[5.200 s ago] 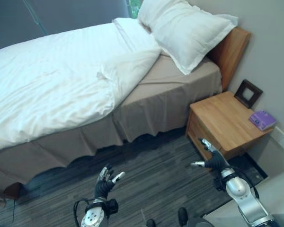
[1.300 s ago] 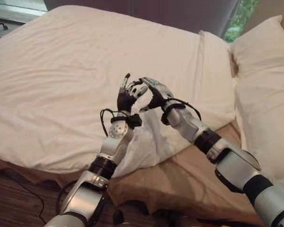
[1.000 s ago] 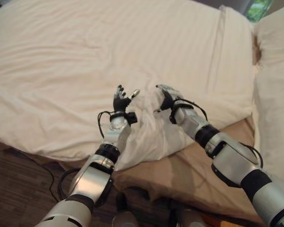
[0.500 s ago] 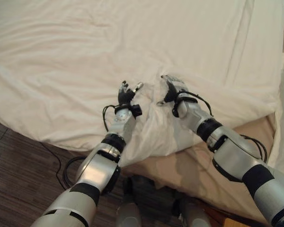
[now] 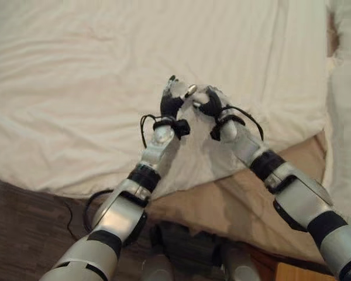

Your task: Making the bed.

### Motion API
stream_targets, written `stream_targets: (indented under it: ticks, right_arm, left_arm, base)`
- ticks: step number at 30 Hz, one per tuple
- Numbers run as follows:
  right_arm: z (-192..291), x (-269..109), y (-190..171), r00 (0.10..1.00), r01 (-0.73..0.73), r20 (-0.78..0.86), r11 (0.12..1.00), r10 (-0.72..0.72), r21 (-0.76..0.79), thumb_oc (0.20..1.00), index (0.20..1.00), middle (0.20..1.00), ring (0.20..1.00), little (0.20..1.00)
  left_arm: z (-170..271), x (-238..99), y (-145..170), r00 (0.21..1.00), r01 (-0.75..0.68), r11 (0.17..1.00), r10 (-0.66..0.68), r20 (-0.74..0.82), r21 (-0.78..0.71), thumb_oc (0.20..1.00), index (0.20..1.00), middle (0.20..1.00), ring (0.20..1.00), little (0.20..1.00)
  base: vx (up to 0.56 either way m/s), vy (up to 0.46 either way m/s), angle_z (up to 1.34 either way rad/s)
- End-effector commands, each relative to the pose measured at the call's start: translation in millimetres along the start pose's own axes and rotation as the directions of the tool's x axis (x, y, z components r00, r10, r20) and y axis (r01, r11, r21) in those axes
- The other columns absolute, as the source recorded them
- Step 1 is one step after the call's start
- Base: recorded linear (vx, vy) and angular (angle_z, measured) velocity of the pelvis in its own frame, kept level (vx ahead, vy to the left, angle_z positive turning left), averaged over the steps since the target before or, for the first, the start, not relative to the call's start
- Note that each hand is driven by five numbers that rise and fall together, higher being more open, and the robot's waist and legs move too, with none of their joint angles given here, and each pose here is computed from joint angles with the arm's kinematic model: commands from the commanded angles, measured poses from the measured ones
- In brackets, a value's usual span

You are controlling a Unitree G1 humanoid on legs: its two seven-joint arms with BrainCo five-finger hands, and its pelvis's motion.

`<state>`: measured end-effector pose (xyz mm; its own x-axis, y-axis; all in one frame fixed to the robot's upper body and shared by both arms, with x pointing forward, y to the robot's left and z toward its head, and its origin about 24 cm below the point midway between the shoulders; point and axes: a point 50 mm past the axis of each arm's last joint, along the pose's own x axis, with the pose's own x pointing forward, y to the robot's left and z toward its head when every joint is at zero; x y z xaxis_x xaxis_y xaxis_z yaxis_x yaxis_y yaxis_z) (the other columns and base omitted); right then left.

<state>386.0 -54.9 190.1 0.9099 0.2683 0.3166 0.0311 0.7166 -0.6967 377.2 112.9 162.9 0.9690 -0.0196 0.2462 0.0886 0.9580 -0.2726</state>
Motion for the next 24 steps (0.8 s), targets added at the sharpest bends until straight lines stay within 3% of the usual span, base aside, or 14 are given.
stream_targets:
  ticks: [1, 5, 12, 18, 24]
  right_arm:
    - [3, 3, -28, 0.99, 0.135, 0.038, 0.99, -0.137, 0.043, 0.2, 0.2, 0.2, 0.2, 0.2]
    - [-47, -60, -24, 0.987, 0.156, -0.057, 0.977, -0.149, 0.143, 0.2, 0.2, 0.2, 0.2, 0.2]
    - [-105, -158, -24, 0.957, 0.159, -0.26, 0.981, -0.126, 0.108, 0.2, 0.2, 0.2, 0.2, 0.2]
    - [-120, -202, -16, 0.929, 0.133, -0.362, 0.982, -0.077, 0.133, 0.2, 0.2, 0.2, 0.2, 0.2]
    - [-139, -254, 8, 0.849, 0.124, -0.528, 0.957, 0.035, 0.262, 0.2, 0.2, 0.2, 0.2, 0.2]
  left_arm:
    - [-1, -6, 11, 1.0, -0.002, 0.999, 0.002, 0.024, 0.034, 1.0, 1.0, 1.0, 1.0, 1.0]
    - [-22, -54, 39, 0.999, -0.018, 1.0, 0.018, -0.029, -0.003, 1.0, 1.0, 1.0, 1.0, 1.0]
    - [-44, -109, 64, 0.992, -0.046, 0.998, 0.042, -0.123, -0.036, 1.0, 1.0, 1.0, 1.0, 1.0]
    - [-45, -114, 55, 0.992, -0.009, 0.998, 0.0, -0.125, -0.068, 1.0, 1.0, 1.0, 1.0, 1.0]
    - [-39, -98, 19, 0.994, 0.075, 0.986, -0.086, -0.07, -0.15, 1.0, 1.0, 1.0, 1.0, 1.0]
  base:
    - [0.03, 0.106, -0.37]
    - [0.02, 0.08, -0.33]
    - [0.0, 0.066, -0.29]
    - [-0.04, 0.044, -0.33]
    - [-0.02, 0.027, -0.14]
